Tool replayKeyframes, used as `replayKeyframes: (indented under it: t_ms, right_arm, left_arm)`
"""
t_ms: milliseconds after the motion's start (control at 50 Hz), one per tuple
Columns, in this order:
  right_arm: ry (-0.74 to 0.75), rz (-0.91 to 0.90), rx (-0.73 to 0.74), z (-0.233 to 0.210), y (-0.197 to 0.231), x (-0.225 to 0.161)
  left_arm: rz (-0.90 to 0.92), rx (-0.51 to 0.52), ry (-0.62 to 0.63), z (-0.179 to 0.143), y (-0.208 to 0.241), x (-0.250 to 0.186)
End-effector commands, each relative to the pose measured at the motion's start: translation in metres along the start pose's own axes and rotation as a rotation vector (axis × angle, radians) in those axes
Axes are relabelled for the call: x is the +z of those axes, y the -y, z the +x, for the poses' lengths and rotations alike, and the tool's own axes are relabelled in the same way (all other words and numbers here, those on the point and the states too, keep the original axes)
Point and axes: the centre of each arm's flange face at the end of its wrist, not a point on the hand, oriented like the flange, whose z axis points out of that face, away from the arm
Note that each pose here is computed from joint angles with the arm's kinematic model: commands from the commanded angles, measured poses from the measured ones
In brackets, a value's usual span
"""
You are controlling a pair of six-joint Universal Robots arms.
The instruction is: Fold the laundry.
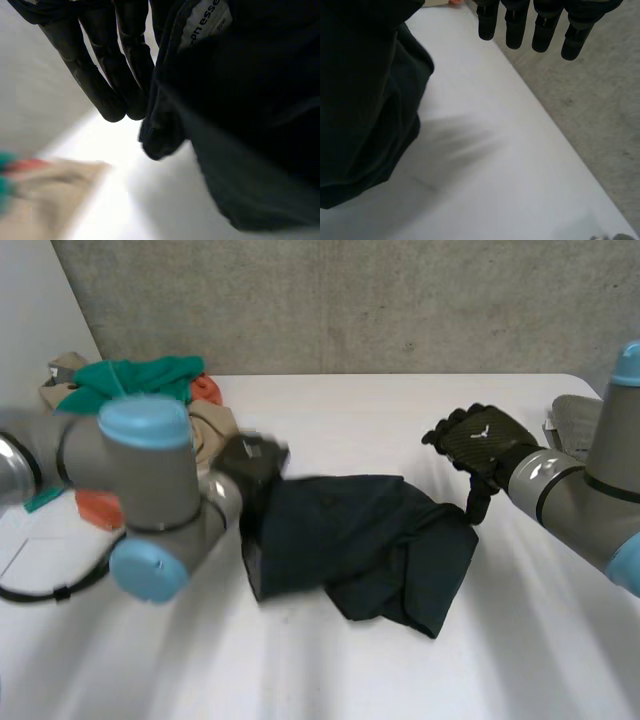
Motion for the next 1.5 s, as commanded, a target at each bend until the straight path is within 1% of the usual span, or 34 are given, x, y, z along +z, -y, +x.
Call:
replayKeyframes:
  t_ms: [20, 40, 60, 100, 120, 160, 180, 200, 260, 280, 340, 360, 400, 440, 500, 520, 560, 580, 620, 680, 720, 740, 800, 820, 940, 1040, 1100, 1180, 1260, 1340, 1360, 1420, 1440, 1500]
  right_arm:
    - [-0.047, 0.041, 0.007, 0.015, 0.012, -0.008]
    - [-0.057, 0.044, 0.012, 0.018, 0.013, -0.009]
    - [-0.059, 0.045, 0.017, 0.019, 0.012, -0.009]
    - [-0.069, 0.044, 0.023, 0.022, 0.011, -0.008]
    - [-0.073, 0.038, 0.034, 0.025, 0.009, -0.008]
    - [-0.079, 0.031, 0.046, 0.027, 0.006, -0.008]
    - [-0.083, 0.028, 0.056, 0.03, 0.004, -0.007]
    - [-0.087, 0.022, 0.067, 0.032, 0.001, -0.006]
    - [-0.1, 0.012, 0.089, 0.038, -0.004, -0.005]
    - [-0.115, 0.008, 0.1, 0.043, -0.007, -0.004]
    - [-0.138, -0.001, 0.107, 0.051, -0.013, -0.001]
    - [-0.152, -0.009, 0.109, 0.055, -0.018, 0.002]
    - [-0.165, -0.017, 0.112, 0.06, -0.022, 0.004]
    - [-0.18, -0.029, 0.111, 0.065, -0.027, 0.007]
    - [-0.191, -0.031, 0.116, 0.07, -0.03, 0.009]
    - [-0.201, -0.025, 0.117, 0.073, -0.029, 0.009]
    - [-0.208, -0.015, 0.118, 0.075, -0.026, 0.009]
    - [-0.214, -0.002, 0.125, 0.077, -0.022, 0.009]
    - [-0.217, 0.008, 0.137, 0.077, -0.019, 0.009]
    - [-0.223, 0.032, 0.208, 0.074, -0.006, 0.006]
    - [-0.226, 0.023, 0.254, 0.072, -0.003, 0.004]
    - [-0.23, -0.007, 0.316, 0.069, -0.002, -0.001]
    - [-0.253, -0.066, 0.42, 0.065, -0.005, -0.006]
    - [-0.279, -0.111, 0.488, 0.063, -0.008, -0.011]
    - [-0.323, -0.265, 0.71, 0.05, -0.027, -0.025]
    - [-0.213, -0.381, 0.871, 0.017, -0.038, -0.034]
    - [-0.149, -0.425, 0.896, 0.001, -0.04, -0.037]
    - [-0.092, -0.485, 0.873, -0.024, -0.052, -0.034]
    - [-0.112, -0.505, 0.804, -0.037, -0.067, -0.023]
    - [-0.115, -0.368, 0.677, -0.032, -0.049, -0.015]
    - [-0.095, -0.295, 0.603, -0.032, -0.035, -0.017]
    - [-0.051, -0.178, 0.488, -0.032, -0.007, -0.029]
    - [-0.011, -0.122, 0.417, -0.035, 0.007, -0.039]
    - [0.054, -0.063, 0.319, -0.042, 0.024, -0.056]
  left_arm:
    - [0.392, -0.097, 0.205, -0.049, 0.129, -0.022]
    - [0.474, -0.121, 0.15, -0.043, 0.15, -0.032]
    - [0.502, -0.133, 0.118, -0.037, 0.158, -0.037]
    - [0.532, -0.149, 0.049, -0.024, 0.166, -0.045]
    - [0.54, -0.172, -0.017, -0.008, 0.169, -0.052]
    - [0.525, -0.188, -0.081, 0.01, 0.165, -0.057]
    - [0.514, -0.196, -0.117, 0.02, 0.162, -0.06]
    - [0.485, -0.208, -0.187, 0.042, 0.153, -0.066]
    - [0.415, -0.216, -0.301, 0.077, 0.13, -0.076]
    - [0.381, -0.218, -0.383, 0.1, 0.116, -0.083]
    - [0.331, -0.219, -0.526, 0.135, 0.091, -0.094]
    - [0.305, -0.213, -0.614, 0.155, 0.076, -0.1]
    - [0.291, -0.208, -0.681, 0.167, 0.066, -0.105]
    - [0.296, -0.199, -0.723, 0.171, 0.063, -0.109]
    - [0.325, -0.203, -0.697, 0.16, 0.073, -0.111]
    - [0.364, -0.21, -0.651, 0.144, 0.087, -0.112]
    - [0.404, -0.219, -0.603, 0.128, 0.102, -0.113]
    - [0.437, -0.231, -0.548, 0.111, 0.114, -0.113]
    - [0.465, -0.247, -0.492, 0.093, 0.125, -0.112]
    - [0.489, -0.28, -0.379, 0.056, 0.135, -0.104]
    - [0.488, -0.285, -0.351, 0.046, 0.136, -0.099]
    - [0.478, -0.285, -0.326, 0.036, 0.134, -0.094]
    - [0.429, -0.288, -0.302, 0.026, 0.123, -0.085]
    - [0.381, -0.29, -0.292, 0.023, 0.113, -0.078]
    - [0.257, -0.264, -0.287, 0.024, 0.074, -0.048]
    - [0.239, -0.189, -0.29, 0.034, 0.052, -0.014]
    - [0.243, -0.166, -0.287, 0.037, 0.046, 0.0]
    - [0.251, -0.147, -0.282, 0.04, 0.04, 0.02]
    - [0.265, -0.151, -0.281, 0.041, 0.043, 0.03]
    - [0.287, -0.14, -0.294, 0.047, 0.047, 0.034]
    - [0.294, -0.135, -0.307, 0.051, 0.047, 0.035]
    - [0.307, -0.116, -0.333, 0.061, 0.046, 0.037]
    - [0.315, -0.096, -0.353, 0.067, 0.045, 0.037]
    - [0.322, -0.057, -0.393, 0.082, 0.042, 0.036]
